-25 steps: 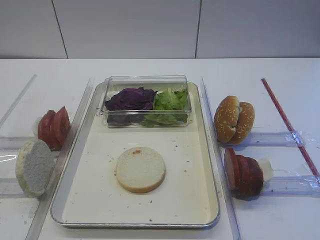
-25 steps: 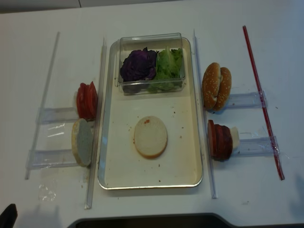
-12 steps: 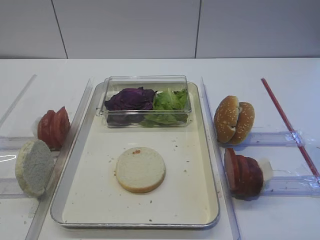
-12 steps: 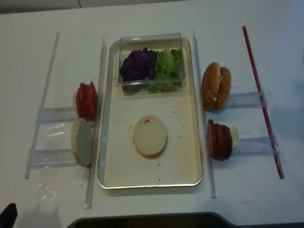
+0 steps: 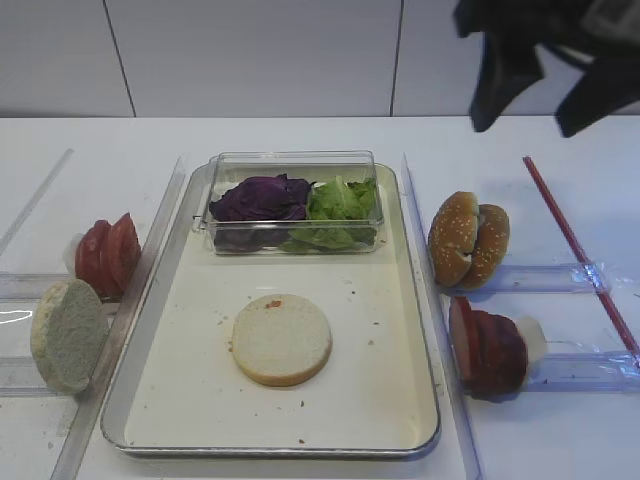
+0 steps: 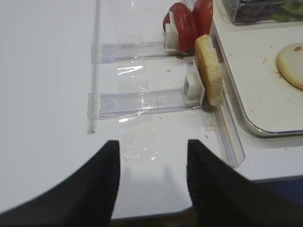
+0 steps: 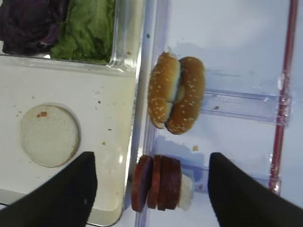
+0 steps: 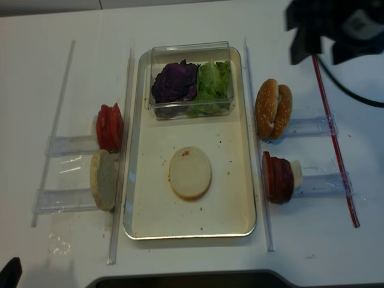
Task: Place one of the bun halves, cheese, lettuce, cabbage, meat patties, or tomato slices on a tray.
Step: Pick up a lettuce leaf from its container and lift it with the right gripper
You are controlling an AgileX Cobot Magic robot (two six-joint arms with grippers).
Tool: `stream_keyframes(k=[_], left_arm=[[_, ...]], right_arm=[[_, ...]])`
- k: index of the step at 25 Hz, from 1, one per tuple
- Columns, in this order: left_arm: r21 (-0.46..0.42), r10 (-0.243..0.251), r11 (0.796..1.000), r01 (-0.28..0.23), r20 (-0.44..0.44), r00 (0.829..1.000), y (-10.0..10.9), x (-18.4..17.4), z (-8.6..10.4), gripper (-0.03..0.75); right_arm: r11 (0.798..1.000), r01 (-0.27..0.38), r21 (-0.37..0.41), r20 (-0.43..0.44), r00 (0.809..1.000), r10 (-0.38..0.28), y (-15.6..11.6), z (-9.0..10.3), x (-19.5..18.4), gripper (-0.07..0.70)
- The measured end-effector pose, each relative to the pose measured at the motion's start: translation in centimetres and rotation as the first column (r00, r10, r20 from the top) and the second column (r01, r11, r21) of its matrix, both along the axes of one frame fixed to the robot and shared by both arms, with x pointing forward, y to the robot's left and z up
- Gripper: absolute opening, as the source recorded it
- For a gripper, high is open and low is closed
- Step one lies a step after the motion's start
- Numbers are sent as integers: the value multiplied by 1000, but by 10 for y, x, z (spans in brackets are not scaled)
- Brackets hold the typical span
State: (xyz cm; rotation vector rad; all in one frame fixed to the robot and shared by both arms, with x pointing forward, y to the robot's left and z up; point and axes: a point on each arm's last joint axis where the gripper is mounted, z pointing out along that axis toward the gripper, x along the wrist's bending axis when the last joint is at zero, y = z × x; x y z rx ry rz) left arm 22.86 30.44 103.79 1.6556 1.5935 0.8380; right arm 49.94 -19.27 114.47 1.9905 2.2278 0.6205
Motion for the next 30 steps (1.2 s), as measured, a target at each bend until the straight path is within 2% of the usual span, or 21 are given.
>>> stream_keyframes(k=[6,15,24,30], left_arm=[[0,0,1000,0,0,1000,0,0,0,316],[0,0,1000,0,0,1000,0,0,0,316],[0,0,1000,0,0,1000,0,0,0,315],[0,0,1000,0,0,1000,0,0,0,315]], right_arm=[[998,-54,-12,-51,997,53,45,-22,43,508],[998,-56,-6,-80,995,56,70,-46,91,508],[997,-56,53,-141,988,63,87,-70,108,508],[992,-113,47,-110,987,118,114,-81,112,508]])
